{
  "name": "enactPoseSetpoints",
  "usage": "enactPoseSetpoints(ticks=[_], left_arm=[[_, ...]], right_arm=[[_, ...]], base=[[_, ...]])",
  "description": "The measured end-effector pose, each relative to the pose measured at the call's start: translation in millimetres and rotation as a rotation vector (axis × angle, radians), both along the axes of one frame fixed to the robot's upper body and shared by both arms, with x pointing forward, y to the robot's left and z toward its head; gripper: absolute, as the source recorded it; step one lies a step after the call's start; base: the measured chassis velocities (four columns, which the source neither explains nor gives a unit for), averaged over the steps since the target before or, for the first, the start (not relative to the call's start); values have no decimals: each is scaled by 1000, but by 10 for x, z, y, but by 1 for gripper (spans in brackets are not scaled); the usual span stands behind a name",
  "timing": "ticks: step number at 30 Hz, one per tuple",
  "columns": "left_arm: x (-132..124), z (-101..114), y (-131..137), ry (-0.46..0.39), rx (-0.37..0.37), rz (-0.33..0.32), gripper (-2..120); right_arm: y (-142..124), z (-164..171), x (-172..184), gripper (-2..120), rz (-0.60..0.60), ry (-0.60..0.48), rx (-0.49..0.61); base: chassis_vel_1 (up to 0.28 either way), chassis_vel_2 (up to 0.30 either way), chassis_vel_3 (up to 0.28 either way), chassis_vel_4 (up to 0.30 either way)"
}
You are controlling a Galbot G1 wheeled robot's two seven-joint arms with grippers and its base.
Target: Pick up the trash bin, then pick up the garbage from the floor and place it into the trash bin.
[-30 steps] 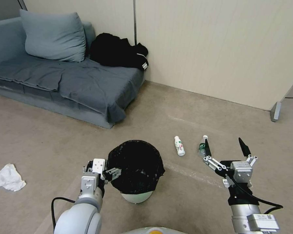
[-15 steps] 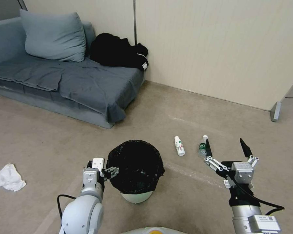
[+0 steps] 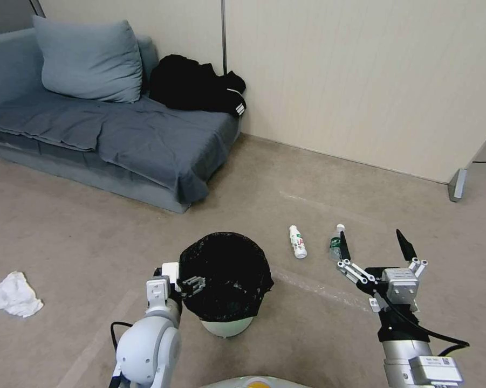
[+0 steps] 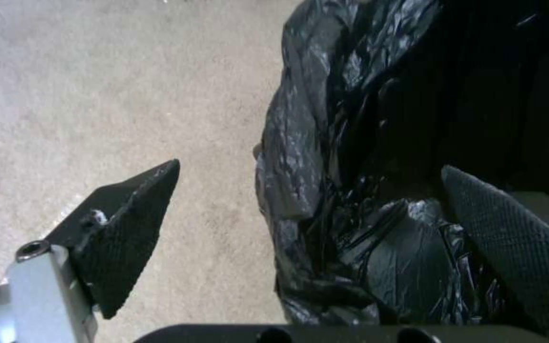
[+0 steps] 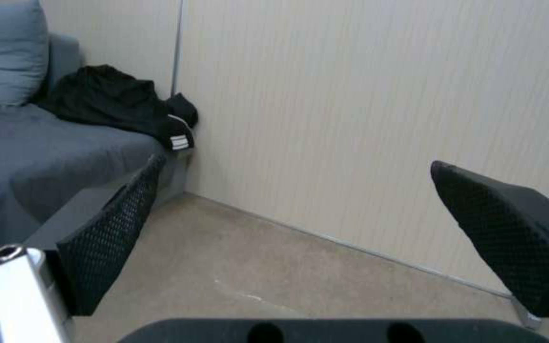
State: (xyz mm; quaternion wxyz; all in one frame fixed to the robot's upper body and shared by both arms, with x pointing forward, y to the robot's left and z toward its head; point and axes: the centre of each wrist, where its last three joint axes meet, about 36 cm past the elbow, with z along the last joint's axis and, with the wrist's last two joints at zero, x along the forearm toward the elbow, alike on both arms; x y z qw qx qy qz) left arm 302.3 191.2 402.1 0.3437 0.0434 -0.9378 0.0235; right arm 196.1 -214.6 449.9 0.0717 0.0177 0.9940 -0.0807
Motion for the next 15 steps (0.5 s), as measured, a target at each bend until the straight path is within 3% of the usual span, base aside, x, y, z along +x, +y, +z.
enactPoseSetpoints(ticks=[4, 15], left_arm=[[35, -30, -7, 4, -1, 15, 99], [108, -127, 69, 18, 18, 74, 55]], right_arm=[[-1, -7, 1, 100, 0, 2, -1], [6, -31, 5, 100, 6, 7, -2]], base=[[0, 0, 0, 0], [0, 0, 0, 0]])
